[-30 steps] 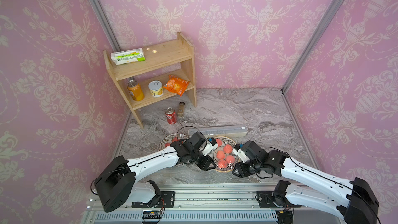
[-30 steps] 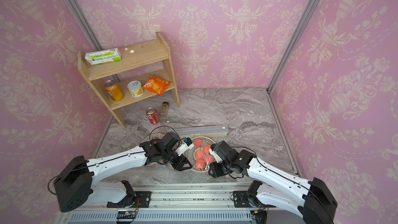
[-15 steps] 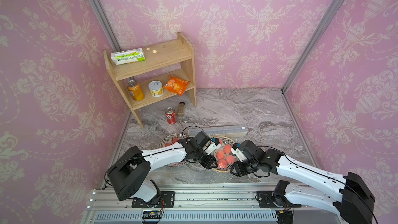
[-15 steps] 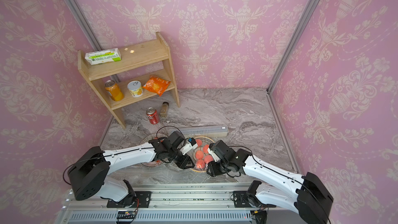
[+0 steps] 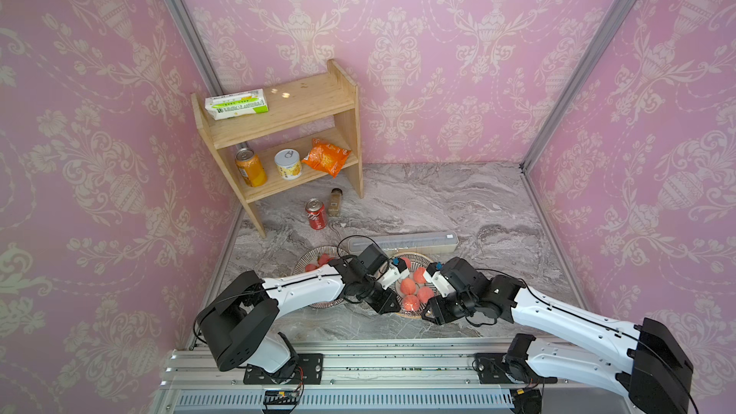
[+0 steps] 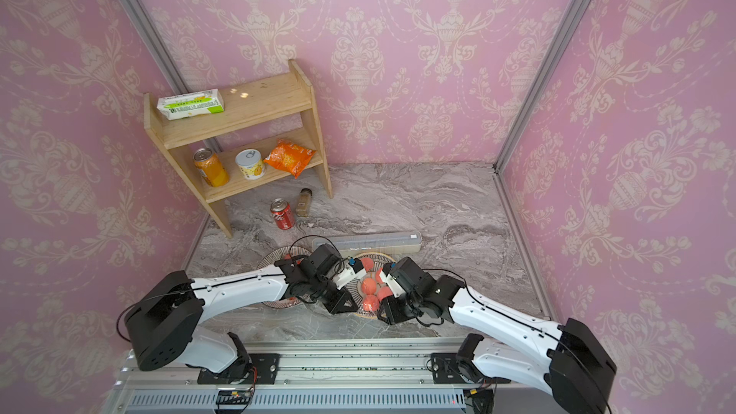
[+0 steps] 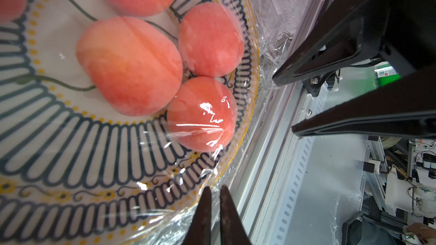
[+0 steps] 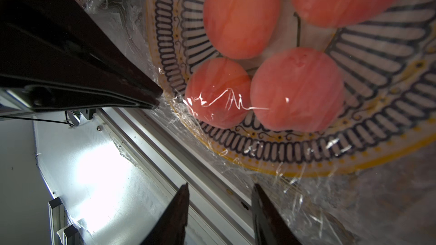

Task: Wrap the plate with plastic wrap
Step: Cover the plate with plastic wrap.

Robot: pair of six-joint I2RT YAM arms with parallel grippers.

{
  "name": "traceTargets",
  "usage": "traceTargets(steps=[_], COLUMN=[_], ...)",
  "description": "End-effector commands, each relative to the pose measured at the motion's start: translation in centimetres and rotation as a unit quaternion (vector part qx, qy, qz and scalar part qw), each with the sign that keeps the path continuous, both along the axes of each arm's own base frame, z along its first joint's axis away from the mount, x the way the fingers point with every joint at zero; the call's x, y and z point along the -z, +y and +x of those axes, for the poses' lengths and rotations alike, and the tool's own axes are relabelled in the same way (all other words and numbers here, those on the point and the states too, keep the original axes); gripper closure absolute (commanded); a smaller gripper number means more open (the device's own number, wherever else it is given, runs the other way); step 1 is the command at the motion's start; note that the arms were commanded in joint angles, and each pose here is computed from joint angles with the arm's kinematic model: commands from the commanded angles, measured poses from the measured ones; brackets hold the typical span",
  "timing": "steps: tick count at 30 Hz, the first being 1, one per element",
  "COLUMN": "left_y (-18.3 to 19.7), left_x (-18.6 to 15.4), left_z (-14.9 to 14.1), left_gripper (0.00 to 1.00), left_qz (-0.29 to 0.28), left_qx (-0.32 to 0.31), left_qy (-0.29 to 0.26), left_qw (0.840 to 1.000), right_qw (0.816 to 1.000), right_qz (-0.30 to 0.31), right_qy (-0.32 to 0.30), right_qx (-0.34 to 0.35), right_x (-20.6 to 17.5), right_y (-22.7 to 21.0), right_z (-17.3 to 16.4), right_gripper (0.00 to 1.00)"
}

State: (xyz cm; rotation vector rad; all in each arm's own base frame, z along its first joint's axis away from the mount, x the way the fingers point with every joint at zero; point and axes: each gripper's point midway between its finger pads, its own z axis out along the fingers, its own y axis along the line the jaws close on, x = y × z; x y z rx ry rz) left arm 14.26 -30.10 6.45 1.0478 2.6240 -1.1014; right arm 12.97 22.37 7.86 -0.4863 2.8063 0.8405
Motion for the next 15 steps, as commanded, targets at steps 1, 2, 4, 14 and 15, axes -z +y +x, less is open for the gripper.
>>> traceTargets(steps=[1, 2, 4, 14, 15], left_y=[1.1, 1.3, 1.6, 2.0, 2.1], left_x=[0.6, 0.8, 1.1, 2.5, 2.6], left_z=[-1.3, -1.4, -1.7, -1.0, -0.9], left_gripper=[0.89, 0.89, 0.89, 0.87, 0.87], left_qz=[0.004, 0.007, 0.012, 0.034, 0.035], left_qx=[0.003, 0.002, 0.0, -0.018, -0.021], left_qy=[0.02, 0.021, 0.026, 0.015, 0.015], left_qw=[1.0, 1.0, 1.0, 0.999, 0.999], right_qw=[0.999, 0.999, 0.999, 0.999, 0.999], right_qz=[0.025, 0.026, 0.024, -0.004, -0.008], right_qy=[0.003, 0.006, 0.014, 0.045, 0.045], right_qx=[-0.02, -0.022, -0.025, -0.014, -0.01], right_x=[-0.2, 0.0, 0.4, 2.8, 3.0], right_y=[1.0, 1.1, 1.2, 0.1, -0.2], right_z=[-0.4, -0.5, -0.6, -1.7, -1.7], right_gripper=[0.55, 0.56, 0.58, 0.86, 0.86])
